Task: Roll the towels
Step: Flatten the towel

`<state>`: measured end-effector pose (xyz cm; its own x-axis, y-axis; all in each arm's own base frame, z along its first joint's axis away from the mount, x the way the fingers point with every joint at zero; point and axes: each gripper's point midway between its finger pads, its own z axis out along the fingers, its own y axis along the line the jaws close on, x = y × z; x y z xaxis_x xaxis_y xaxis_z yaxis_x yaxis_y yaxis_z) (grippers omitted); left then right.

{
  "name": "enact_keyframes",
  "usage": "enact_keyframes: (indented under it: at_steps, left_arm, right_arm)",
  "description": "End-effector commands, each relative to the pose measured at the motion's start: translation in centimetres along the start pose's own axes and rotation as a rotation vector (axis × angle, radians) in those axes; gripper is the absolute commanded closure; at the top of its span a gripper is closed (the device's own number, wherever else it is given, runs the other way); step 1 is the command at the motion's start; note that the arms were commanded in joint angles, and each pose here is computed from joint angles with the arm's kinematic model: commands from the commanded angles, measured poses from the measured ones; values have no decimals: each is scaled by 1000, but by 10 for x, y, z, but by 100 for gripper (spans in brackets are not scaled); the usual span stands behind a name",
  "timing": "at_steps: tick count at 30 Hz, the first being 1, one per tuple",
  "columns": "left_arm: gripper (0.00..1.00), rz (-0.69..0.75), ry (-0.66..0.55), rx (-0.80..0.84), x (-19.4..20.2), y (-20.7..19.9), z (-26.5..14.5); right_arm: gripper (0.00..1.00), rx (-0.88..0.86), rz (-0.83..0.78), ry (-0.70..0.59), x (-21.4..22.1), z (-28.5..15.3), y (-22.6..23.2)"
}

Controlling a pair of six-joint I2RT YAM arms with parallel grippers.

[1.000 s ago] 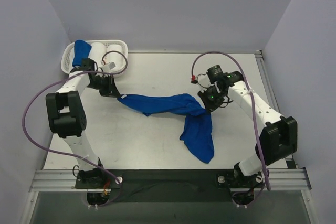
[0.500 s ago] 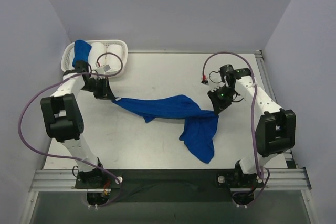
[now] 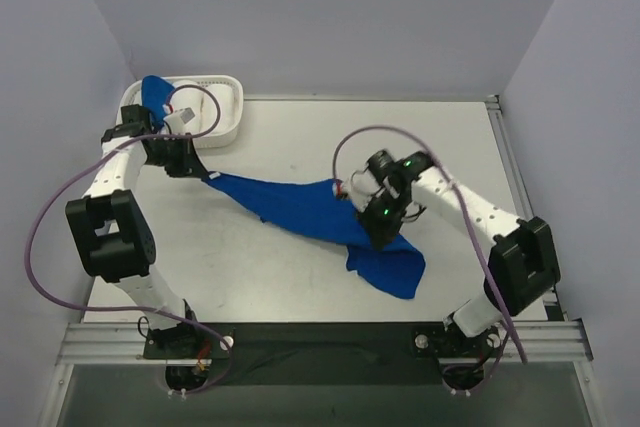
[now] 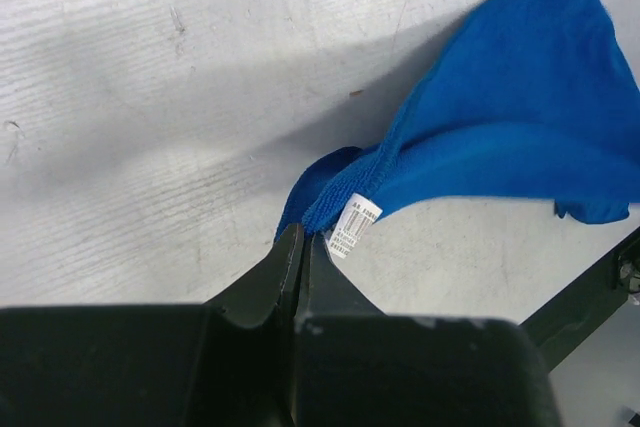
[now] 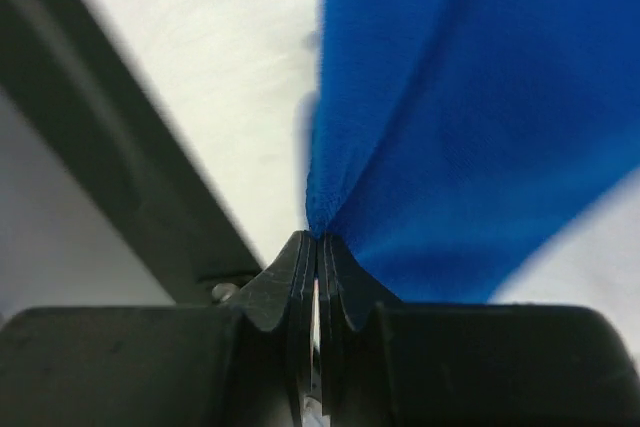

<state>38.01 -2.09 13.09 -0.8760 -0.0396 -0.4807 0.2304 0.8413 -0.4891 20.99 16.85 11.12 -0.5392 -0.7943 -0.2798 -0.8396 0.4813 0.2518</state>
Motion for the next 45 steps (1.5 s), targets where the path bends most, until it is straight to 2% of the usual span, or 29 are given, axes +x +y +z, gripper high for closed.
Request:
enact_keyframes:
  at_steps: [1, 3, 4, 5, 6, 8, 10, 11, 12, 14, 16, 20, 24, 28, 30, 32, 34, 36, 42, 45]
  left_arm:
    - [100, 72, -64, 22, -26, -11, -15]
    - [100, 78, -72, 14, -31, -10, -16]
    - [100, 74, -67, 11, -31, -7, -15]
    - [100, 79, -66, 8, -32, -7, -15]
    - [100, 77, -65, 8, -32, -7, -15]
    - [100, 80, -58, 10, -30, -7, -14]
    - [100, 76, -49, 17, -27, -7, -11]
    - [100, 75, -48, 21, -26, -6, -11]
    - [100, 75, -43, 27, -24, -8, -10]
    - [100, 70, -33, 39, -22, -9, -6]
    - [100, 68, -26, 42, -21, -9, -3]
    - [100, 66, -25, 47, -21, -11, 0]
    - [100, 67, -29, 51, -23, -13, 2]
    - [100, 69, -31, 51, -23, -13, 1]
    - [100, 68, -32, 52, -24, -13, 2]
    - [100, 64, -33, 58, -24, -13, 4]
    - [100, 58, -33, 66, -24, -13, 6]
    - [100, 48, -33, 71, -25, -12, 7]
    - [100, 45, -39, 86, -28, -15, 10]
    - [100, 56, -38, 90, -29, -20, 11]
  right_arm:
    - [100, -222, -250, 107, 32, 23, 108]
    - [97, -229, -324, 127, 35, 32, 130]
    - [85, -218, -354, 130, 33, 36, 134]
    - [54, -226, -369, 138, 31, 37, 140]
    - [44, -225, -350, 135, 27, 36, 138]
    - [34, -206, -260, 75, 11, 26, 116]
    - [34, -188, -147, 10, -2, 17, 87]
    - [36, -168, -100, -30, -14, 9, 72]
    - [37, -126, 14, -65, -17, 0, 41]
    - [40, -75, 140, -70, -28, 1, 7]
    - [41, -29, 231, -20, -25, 13, -22]
    - [40, -14, 363, 33, -30, 40, -41]
    - [39, -28, 424, 70, -34, 64, -51]
    - [44, -16, 443, 106, -30, 80, -59]
    - [55, -31, 454, 111, -28, 82, -60]
    - [72, -98, 476, 96, -28, 82, -54]
    - [80, -143, 489, 66, -33, 74, -53]
    - [100, -170, 513, 37, -36, 62, -56]
    - [100, -116, 546, -94, -47, 11, -89]
    - [100, -25, 523, -150, -52, -23, -107]
